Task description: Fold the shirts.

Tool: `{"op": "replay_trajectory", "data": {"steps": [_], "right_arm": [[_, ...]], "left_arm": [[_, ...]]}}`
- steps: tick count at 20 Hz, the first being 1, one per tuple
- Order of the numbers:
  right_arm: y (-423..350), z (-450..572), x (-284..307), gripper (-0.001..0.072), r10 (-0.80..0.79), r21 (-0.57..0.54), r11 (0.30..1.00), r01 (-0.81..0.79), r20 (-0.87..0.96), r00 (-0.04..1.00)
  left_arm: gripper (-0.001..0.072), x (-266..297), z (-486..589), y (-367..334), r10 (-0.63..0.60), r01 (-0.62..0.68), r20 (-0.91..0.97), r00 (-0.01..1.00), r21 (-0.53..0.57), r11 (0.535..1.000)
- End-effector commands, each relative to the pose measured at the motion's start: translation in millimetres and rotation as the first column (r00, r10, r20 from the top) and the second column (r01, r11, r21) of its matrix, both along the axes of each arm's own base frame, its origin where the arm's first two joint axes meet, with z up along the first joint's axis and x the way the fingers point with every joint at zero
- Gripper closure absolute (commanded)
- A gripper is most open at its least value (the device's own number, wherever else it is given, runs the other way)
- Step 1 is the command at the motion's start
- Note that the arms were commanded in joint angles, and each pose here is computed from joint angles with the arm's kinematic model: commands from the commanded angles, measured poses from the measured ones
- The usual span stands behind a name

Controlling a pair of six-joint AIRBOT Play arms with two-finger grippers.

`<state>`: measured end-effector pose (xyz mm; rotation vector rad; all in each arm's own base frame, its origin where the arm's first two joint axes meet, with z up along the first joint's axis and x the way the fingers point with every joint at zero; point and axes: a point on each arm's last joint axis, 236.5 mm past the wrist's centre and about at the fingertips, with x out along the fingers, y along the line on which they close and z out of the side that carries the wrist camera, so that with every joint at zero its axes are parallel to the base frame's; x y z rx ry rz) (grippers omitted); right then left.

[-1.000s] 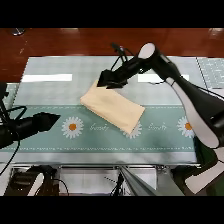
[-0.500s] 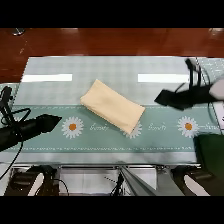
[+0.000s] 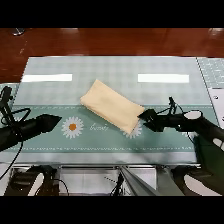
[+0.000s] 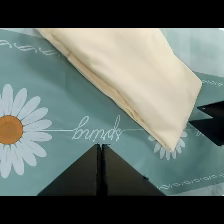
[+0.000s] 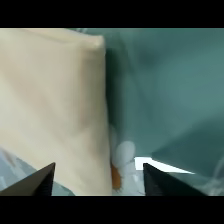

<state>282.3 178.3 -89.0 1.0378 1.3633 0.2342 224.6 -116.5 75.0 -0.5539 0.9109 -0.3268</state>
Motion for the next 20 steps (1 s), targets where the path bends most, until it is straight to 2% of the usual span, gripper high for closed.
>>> {"op": "replay_trajectory", "data": {"steps": [1,2,3,4,5,7,9,10,12,16,20], "right_arm": [[31,-11,14,0.0177,0.075,0.093,0.993,-0.072,-0.033,0.997],[45,-7,18,0.0262,0.12,0.097,0.988,-0.118,-0.014,0.993],[61,0,22,0.0385,0.185,0.093,0.978,-0.187,0.027,0.982],[76,11,26,0.0586,0.259,0.083,0.96,-0.266,0.079,0.963],[87,26,33,0.0695,0.329,0.065,0.938,-0.341,0.143,0.933],[96,67,51,0.0695,0.438,0.016,0.891,-0.454,0.237,0.867],[87,111,72,0.0695,0.532,-0.108,0.845,-0.524,0.271,0.802],[79,139,88,0.0695,0.54,-0.174,0.842,-0.511,0.29,0.79],[67,205,116,0.0695,0.522,-0.219,0.853,-0.474,0.389,0.759],[-20,288,145,0.0695,0.441,-0.356,0.884,-0.304,0.414,0.796],[-131,319,123,0.0695,0.293,-0.402,0.904,-0.144,0.339,0.894]], "left_arm": [[0.0681,0,0,0,-0.002,0.002,0.0,1.0,0.001,1.0],[0.0681,0,0,0,-0.004,0.004,0.001,1.0,0.004,1.0],[0.0681,0,0,0,-0.003,0.003,0.002,1.0,0.004,1.0],[0.0681,0,0,0,-0.003,0.003,0.002,1.0,0.004,1.0],[0.0681,0,0,0,-0.003,0.003,0.002,1.0,0.004,1.0],[0.0681,0,0,0,-0.003,0.003,0.002,1.0,0.003,1.0],[0.0681,0,0,0,-0.003,0.003,0.002,1.0,0.004,1.0],[0.0681,1,0,0,0.0,0.0,0.007,1.0,0.003,1.0],[0.0681,2,1,1,0.002,-0.002,0.011,1.0,0.003,1.0],[0.0681,1,1,0,0.001,-0.001,0.008,1.0,0.003,1.0],[0.0681,1,5,-6,-0.004,0.004,0.009,1.0,-0.035,0.999]]}}
